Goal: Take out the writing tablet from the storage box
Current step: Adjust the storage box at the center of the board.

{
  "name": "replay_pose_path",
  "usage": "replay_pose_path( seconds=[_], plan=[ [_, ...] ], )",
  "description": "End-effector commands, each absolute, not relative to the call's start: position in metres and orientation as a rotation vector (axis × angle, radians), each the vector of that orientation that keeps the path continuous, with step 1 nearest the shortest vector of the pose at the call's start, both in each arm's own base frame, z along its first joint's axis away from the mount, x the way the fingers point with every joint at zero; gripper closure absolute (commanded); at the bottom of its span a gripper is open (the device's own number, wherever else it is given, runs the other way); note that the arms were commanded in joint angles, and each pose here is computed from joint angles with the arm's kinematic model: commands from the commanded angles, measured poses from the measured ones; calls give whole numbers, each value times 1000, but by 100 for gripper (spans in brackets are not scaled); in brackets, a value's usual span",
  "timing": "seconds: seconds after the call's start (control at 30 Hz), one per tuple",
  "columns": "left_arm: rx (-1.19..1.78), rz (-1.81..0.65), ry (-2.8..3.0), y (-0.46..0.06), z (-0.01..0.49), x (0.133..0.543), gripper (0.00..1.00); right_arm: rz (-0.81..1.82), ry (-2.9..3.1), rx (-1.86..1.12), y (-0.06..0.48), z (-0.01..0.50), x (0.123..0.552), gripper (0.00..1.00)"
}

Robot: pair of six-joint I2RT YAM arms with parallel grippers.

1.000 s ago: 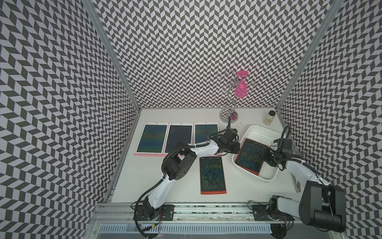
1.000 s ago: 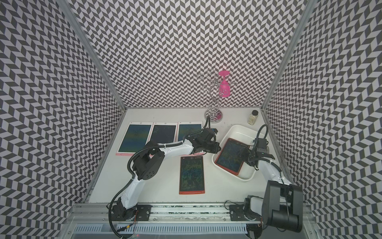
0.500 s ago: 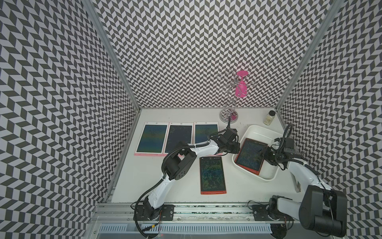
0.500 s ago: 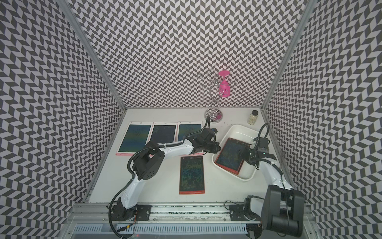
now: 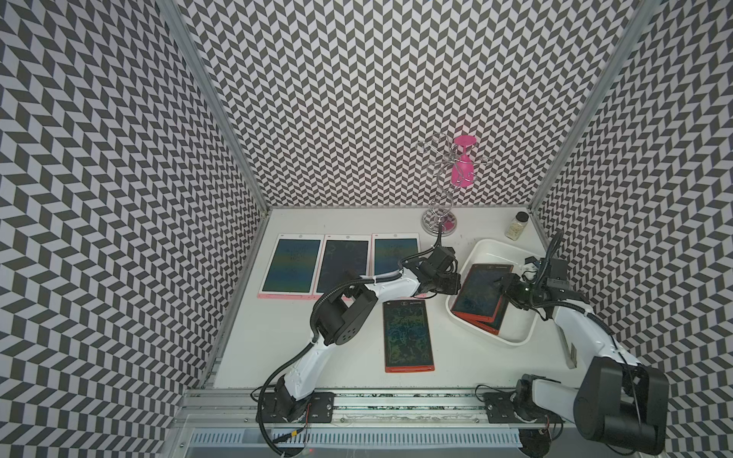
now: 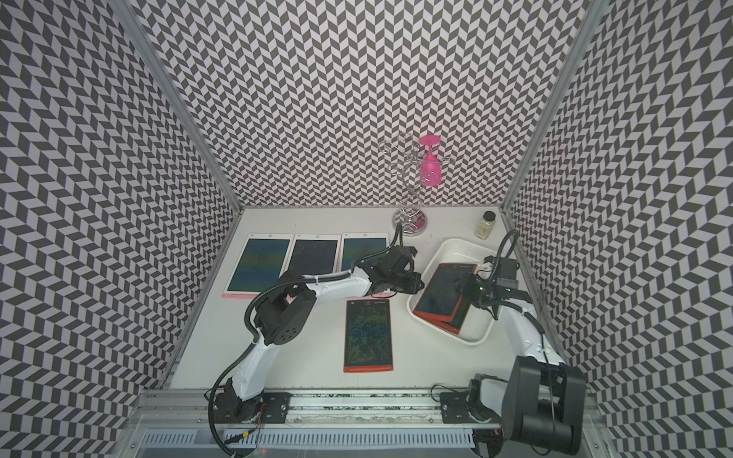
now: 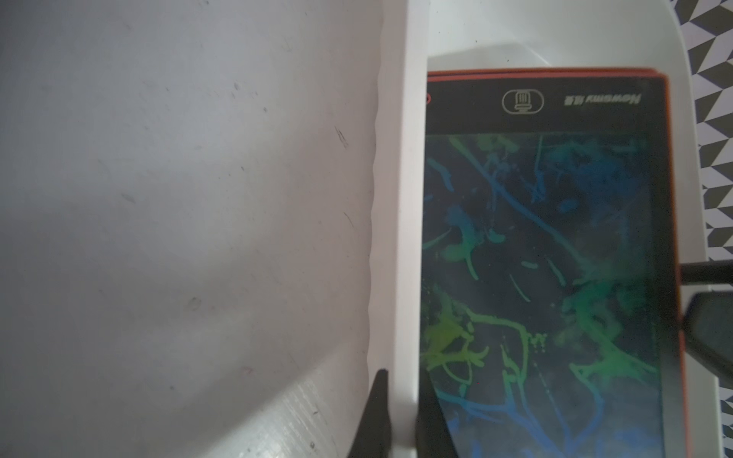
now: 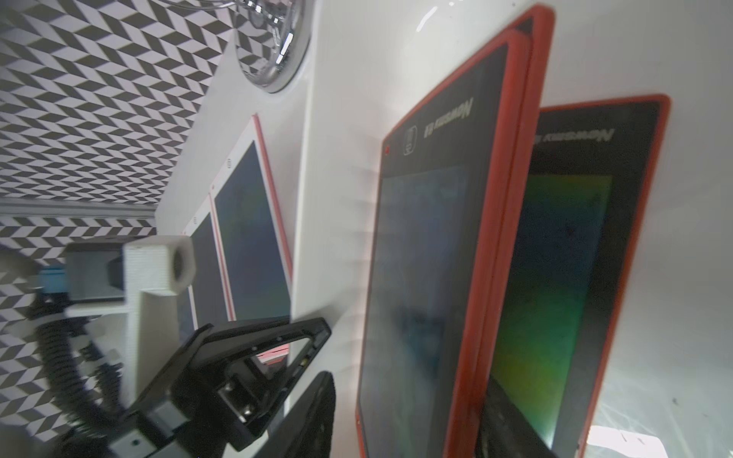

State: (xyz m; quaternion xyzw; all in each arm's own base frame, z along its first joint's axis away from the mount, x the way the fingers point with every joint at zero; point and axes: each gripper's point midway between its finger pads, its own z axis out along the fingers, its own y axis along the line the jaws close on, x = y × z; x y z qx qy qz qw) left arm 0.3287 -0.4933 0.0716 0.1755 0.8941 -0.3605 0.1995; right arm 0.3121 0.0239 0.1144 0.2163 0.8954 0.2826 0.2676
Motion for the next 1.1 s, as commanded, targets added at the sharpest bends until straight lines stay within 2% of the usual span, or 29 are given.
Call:
replay_pose_path(
  seconds=[0.0, 0.27, 0.5, 0.7, 1.07],
  plan=[
    [555, -1149, 2455, -513, 97, 305, 99, 829, 2361, 503, 34, 134, 322, 46],
    [559, -1169, 2449, -514, 100, 304, 99, 801, 2396, 523, 30, 120, 323, 49],
    [557, -1175, 2450, -515, 99, 304, 99, 544, 2489, 603, 1, 98, 312, 44],
    [561, -1176, 2459, -515, 96, 302, 99, 463, 2506, 669, -10, 80, 307, 42],
    [567, -1190, 2453, -513, 99, 301, 99, 248, 2436, 782, -44, 75, 326, 41]
  ],
)
